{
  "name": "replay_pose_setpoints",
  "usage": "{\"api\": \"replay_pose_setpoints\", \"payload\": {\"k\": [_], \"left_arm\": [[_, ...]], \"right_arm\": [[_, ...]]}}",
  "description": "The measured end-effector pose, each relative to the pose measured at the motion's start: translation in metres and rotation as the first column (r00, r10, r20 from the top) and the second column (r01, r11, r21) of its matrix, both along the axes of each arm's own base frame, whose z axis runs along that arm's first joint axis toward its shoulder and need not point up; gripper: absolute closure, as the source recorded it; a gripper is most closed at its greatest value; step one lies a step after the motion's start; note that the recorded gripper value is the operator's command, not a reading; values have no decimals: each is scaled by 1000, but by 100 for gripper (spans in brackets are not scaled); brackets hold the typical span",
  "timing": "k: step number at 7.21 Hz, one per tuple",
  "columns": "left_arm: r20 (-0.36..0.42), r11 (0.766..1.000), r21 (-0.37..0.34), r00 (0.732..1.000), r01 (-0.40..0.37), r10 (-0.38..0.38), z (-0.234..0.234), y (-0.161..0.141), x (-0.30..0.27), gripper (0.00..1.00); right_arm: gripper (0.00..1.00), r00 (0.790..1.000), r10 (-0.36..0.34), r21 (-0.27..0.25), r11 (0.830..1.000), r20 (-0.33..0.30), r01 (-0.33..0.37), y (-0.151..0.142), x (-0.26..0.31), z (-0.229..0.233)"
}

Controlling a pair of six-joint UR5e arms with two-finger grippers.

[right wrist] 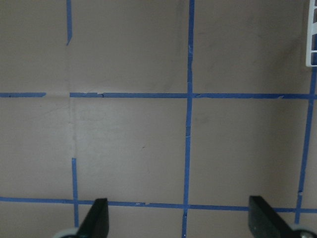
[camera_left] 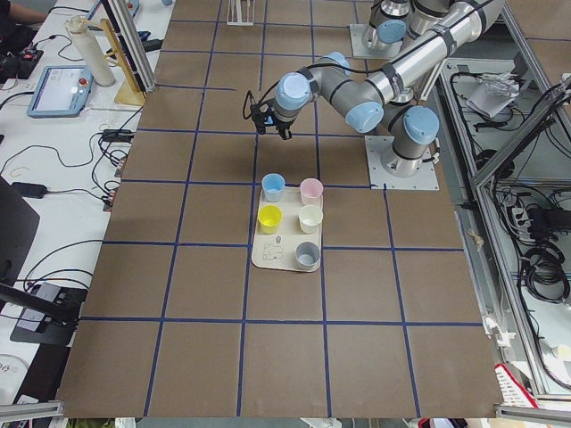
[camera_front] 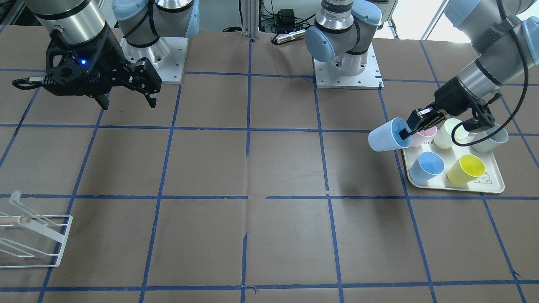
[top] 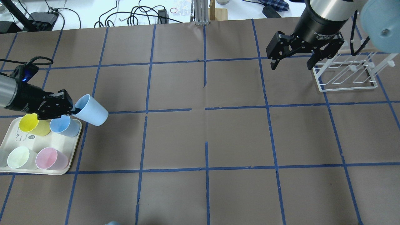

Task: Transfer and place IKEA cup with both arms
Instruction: 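Carry the cup with the left gripper down toward the white tray, then lower the cup onto the tray beside the yellow cup and release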

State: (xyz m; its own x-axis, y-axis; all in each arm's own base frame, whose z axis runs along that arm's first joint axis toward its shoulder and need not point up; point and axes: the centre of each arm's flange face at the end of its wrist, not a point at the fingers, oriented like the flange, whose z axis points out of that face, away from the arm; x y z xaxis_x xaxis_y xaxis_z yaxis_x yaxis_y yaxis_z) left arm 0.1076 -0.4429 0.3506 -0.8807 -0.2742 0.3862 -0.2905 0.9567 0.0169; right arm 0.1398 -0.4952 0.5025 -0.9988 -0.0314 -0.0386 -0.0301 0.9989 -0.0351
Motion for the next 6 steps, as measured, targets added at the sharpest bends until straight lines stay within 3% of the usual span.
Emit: {"api": "replay_pose_setpoints", "payload": {"k": [2,3,4,6], "left_arm": [[162,991,-27,979,131,-124,35,-4,32,100],[234,979,-29,954,201,-189,51,-7,51,100],[278,967,-32,931,254,-236,61,-9,78,100],[309,945,-51,905,324,-294,64,-12,150,100]], "right_arm": [[0,999,15,-140,990,-40,-21,-11,2,11],[0,999,14,-172,985,-43,-21,-15,3,13],[0,999,13,-173,985,-45,-21,-16,3,11],[0,996,9,-112,994,-94,-19,-12,-2,4]]}}
